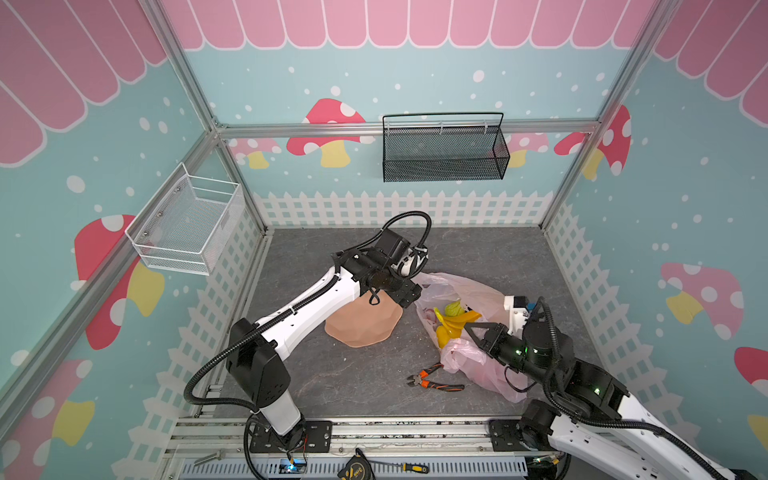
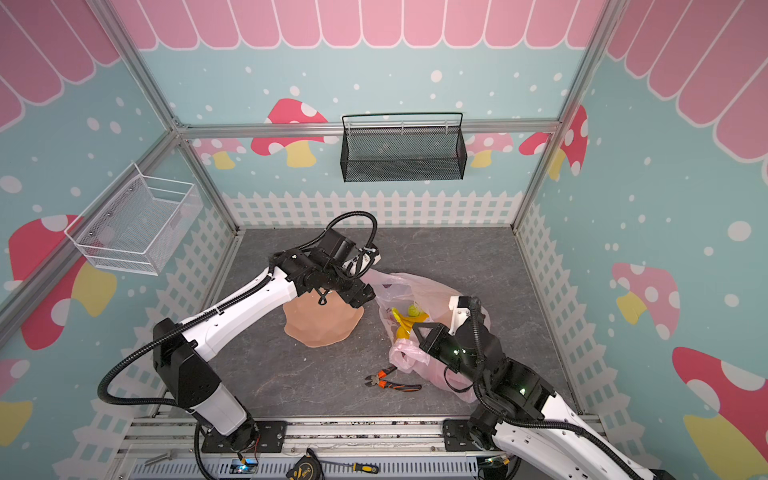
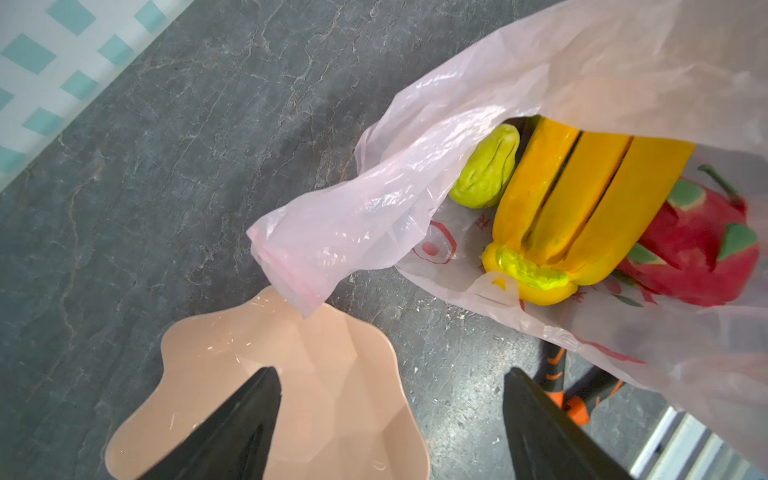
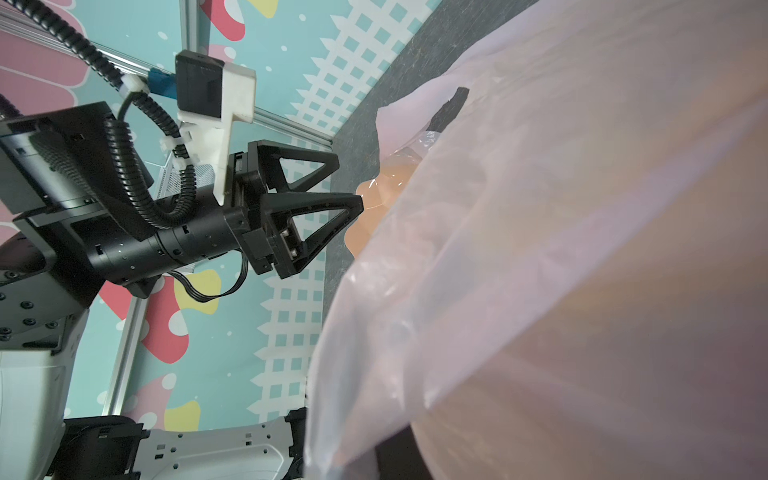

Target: Place the fruits into the plastic bag

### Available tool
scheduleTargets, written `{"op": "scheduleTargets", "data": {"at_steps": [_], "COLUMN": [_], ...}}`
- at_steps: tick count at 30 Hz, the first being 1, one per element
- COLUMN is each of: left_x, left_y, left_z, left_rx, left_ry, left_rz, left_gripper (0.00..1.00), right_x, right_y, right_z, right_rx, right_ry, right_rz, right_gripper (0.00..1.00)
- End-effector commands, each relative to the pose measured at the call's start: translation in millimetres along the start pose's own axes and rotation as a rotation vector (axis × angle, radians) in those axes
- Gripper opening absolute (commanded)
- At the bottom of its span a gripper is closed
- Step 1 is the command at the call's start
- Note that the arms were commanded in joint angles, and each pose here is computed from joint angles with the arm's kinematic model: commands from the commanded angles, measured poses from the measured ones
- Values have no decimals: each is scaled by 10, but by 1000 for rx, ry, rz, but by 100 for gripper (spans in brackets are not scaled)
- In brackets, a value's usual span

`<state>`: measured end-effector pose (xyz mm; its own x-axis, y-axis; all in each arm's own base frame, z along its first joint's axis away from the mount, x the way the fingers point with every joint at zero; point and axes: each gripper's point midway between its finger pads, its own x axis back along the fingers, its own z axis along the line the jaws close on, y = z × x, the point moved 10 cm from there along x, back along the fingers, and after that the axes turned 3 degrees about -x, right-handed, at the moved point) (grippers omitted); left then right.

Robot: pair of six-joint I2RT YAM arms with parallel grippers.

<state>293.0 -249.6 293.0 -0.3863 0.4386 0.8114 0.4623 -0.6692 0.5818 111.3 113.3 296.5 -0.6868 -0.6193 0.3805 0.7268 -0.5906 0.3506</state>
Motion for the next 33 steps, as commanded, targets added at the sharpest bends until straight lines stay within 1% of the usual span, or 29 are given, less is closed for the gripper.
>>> {"op": "scheduleTargets", "data": {"at_steps": [1,4,9,12,14,16,18,22,27,28,29,33], "left_x": [-66,-143,-276,-322,-345,-406,-445,-470,-570,-587,-605,-657], "left_y": [8,20,78,116,137,121,111,109,150,160,177,193], "left_z": [62,109,179,209,215,228,257,285,333,329,320,288], "left_rx": [-156,-228,-311,-360,-378,-401,-399,-397,-409,-411,-414,-387], "left_ry": [61,127,185,195,145,116,84,-29,-44,-58,-74,-137], "left_rz": [-55,-75,-128,-172,-198,-195,-194,-236,-222,-225,-233,-251], "left_gripper": [85,86,86,86,85,84,83,80,77,74,67,30], "right_x": [32,33,42,64,76,81,86,94,98,98,97,100], "right_y": [23,27,31,36,31,32,34,33,37,35,35,48], "right_z": [35,47,64,66,51,52,62,63,65,63,61,85], "right_rx": [-14,-12,-7,-11,-25,-30,-31,-31,-32,-35,-36,-41], "right_ry": [-1,-7,-14,-21,-38,-40,-40,-52,-61,-63,-67,-70], "right_rz": [-6,-2,3,5,10,11,13,20,21,22,22,18], "right_gripper": [1,1,1,1,2,1,1,1,1,1,1,1]}}
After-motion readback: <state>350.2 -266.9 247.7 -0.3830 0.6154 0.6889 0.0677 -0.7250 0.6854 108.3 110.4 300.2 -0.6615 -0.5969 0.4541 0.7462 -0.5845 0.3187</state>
